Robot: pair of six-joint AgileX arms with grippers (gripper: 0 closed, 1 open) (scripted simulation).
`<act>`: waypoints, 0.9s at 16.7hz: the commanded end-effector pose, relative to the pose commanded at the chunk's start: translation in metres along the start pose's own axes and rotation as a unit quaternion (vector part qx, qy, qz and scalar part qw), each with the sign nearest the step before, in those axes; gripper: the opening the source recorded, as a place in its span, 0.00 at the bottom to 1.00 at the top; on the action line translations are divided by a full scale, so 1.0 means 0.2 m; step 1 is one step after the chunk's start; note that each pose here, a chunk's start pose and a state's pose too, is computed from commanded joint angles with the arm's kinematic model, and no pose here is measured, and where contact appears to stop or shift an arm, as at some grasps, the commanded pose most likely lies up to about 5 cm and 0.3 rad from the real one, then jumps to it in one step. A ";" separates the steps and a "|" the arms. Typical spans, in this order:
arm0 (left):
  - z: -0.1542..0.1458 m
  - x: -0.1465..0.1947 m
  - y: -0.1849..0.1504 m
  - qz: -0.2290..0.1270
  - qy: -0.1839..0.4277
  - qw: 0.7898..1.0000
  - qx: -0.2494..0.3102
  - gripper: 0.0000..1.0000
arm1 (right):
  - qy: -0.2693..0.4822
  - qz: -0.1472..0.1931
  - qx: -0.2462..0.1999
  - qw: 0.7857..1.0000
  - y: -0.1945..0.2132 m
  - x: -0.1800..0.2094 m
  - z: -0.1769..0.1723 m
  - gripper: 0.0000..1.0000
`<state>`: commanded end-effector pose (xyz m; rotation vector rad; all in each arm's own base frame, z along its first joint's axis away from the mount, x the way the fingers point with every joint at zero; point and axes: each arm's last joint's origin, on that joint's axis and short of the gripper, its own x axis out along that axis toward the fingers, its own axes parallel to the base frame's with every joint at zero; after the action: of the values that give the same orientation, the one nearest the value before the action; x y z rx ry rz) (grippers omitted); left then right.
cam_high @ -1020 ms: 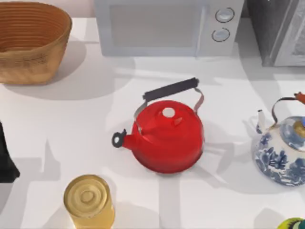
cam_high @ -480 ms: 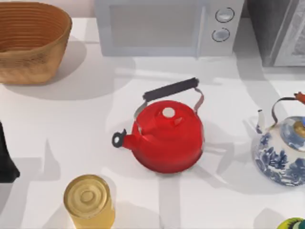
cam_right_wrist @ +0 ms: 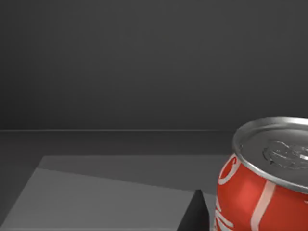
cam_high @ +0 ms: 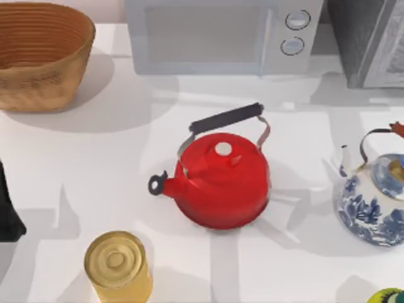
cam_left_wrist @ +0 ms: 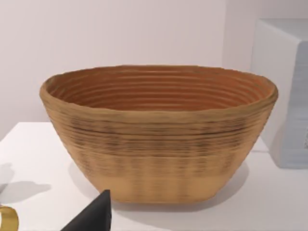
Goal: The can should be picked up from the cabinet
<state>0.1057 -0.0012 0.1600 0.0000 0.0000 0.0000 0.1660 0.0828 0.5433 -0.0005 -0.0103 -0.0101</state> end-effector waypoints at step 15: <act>0.00 0.00 0.00 0.000 0.000 1.000 0.000 1.00 | 0.023 0.004 -0.008 1.000 -0.20 -0.13 -0.51 0.00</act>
<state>0.1057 -0.0012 0.1600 0.0000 0.0000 0.0000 0.1397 0.0428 0.4407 -0.0166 0.0348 -0.0022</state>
